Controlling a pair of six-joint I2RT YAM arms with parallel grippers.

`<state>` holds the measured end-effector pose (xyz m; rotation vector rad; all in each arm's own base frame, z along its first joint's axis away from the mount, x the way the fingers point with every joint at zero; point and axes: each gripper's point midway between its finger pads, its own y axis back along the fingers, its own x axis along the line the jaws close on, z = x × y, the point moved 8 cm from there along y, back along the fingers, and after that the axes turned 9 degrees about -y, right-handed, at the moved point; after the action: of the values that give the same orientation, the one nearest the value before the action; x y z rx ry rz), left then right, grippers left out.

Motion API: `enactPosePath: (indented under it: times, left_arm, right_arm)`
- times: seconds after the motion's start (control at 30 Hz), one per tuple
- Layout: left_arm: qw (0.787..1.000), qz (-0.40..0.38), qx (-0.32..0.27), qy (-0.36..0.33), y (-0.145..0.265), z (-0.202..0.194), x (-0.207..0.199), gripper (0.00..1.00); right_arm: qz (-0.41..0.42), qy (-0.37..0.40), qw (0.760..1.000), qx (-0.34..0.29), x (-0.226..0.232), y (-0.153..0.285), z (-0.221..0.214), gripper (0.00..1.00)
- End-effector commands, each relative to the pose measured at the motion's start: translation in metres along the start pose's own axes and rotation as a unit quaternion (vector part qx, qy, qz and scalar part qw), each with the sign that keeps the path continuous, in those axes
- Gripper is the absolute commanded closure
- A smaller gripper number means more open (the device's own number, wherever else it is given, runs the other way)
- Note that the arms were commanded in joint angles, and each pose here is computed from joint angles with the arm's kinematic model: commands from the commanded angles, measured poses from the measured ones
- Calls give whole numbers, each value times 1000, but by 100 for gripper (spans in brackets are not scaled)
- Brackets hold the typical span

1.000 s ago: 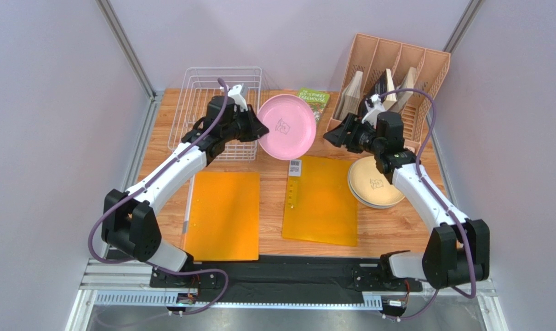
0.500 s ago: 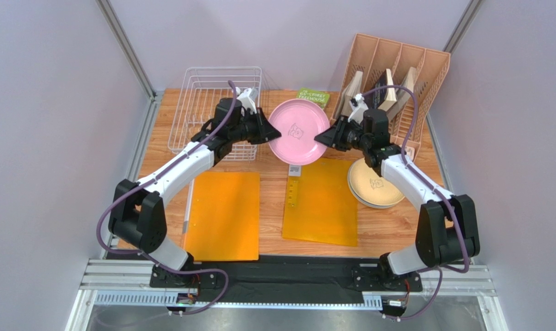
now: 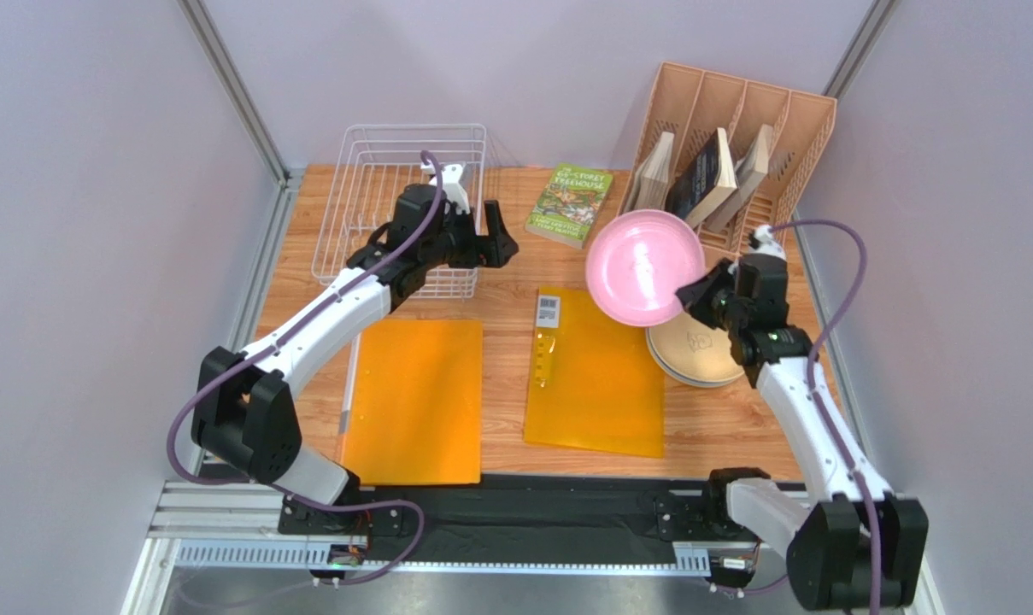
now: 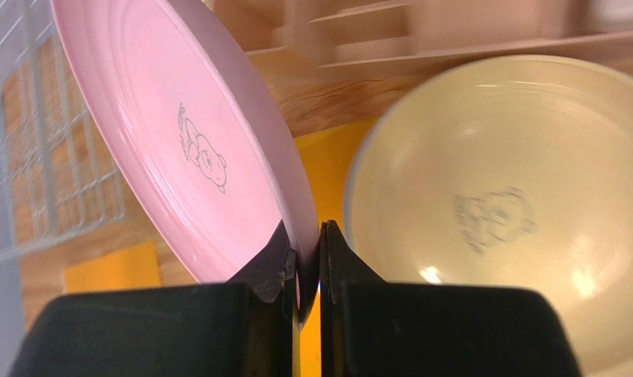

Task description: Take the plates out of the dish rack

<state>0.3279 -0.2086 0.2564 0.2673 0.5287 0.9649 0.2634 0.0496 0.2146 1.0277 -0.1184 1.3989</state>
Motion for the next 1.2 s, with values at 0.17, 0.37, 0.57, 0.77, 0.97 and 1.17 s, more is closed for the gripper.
enactPosePath:
  times: [0.17,0.37,0.57,0.77,0.97,1.17]
  left_arm:
    - [954,255,-62,-146,52,26,49,0]
    - [938,299,-75,-157,66,26,57,0]
    - [945,282,-73,-149,63,21,55,0]
    - [944,290,-64,-143,61,17,57,0]
    - [946,284,-58,-143,58,14,57,0]
    - [951,272,-53,-135,55,15,54,0]
  right_arm:
    - [-218,-93,964,-124,-67,59,-2,100]
    - [-264,-106,948,-140,-83,64,-7,100]
    - [-257,-117,951,-123,-88,56,-17,100]
    - [-227,-119,960,-113,-82,49,-17,79]
    - [-198,-115,968,-105,-76,43,-15,47]
    - [-143,-80,982,-90,-58,39,-3,37]
